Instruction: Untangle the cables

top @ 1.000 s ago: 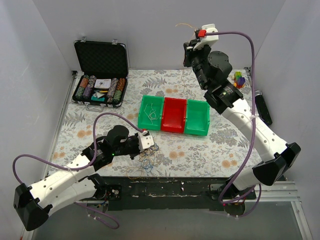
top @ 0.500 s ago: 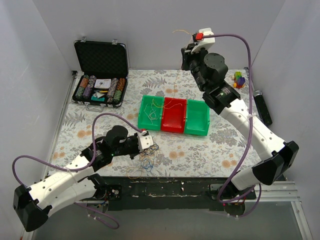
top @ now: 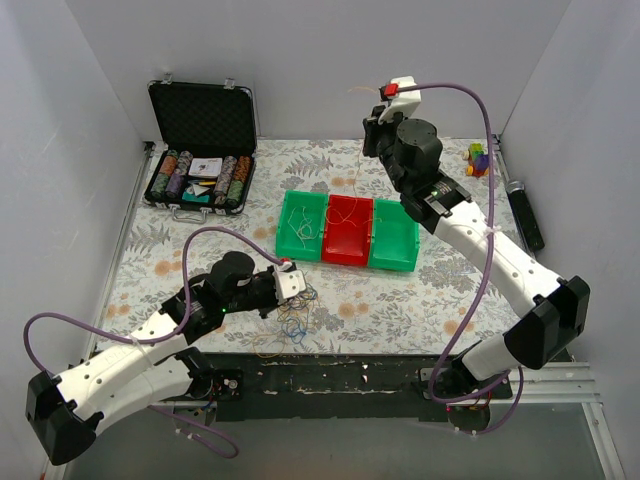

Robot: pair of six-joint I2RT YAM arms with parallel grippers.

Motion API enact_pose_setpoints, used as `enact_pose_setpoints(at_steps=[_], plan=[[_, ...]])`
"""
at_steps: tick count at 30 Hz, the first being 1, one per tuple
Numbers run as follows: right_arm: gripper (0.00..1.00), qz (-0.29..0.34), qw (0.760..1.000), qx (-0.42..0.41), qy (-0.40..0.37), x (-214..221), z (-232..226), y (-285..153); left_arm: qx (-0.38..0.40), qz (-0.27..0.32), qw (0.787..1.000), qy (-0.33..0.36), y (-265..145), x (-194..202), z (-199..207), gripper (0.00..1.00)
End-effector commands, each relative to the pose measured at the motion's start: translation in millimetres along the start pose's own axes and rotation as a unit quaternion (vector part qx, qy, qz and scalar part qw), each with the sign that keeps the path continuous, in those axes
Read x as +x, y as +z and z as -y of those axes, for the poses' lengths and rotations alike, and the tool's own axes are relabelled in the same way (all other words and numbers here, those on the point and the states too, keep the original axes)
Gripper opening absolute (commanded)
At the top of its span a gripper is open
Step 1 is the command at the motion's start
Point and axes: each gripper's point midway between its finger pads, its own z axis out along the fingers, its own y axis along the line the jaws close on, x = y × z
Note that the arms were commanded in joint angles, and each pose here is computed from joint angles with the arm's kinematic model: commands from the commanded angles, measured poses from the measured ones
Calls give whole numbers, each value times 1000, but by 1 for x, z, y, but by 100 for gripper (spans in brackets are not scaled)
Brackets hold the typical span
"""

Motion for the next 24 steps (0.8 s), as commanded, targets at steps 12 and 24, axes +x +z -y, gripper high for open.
enact_pose_setpoints(at_steps=[12,24], plan=[[1,-36,998,47,-1,44,14,17,-10,19,1000,3,-3,-6,-4,0],[1,-109,991,69,-22,117,28,1,-7,18,1000,-1,-2,-2,-2,0]])
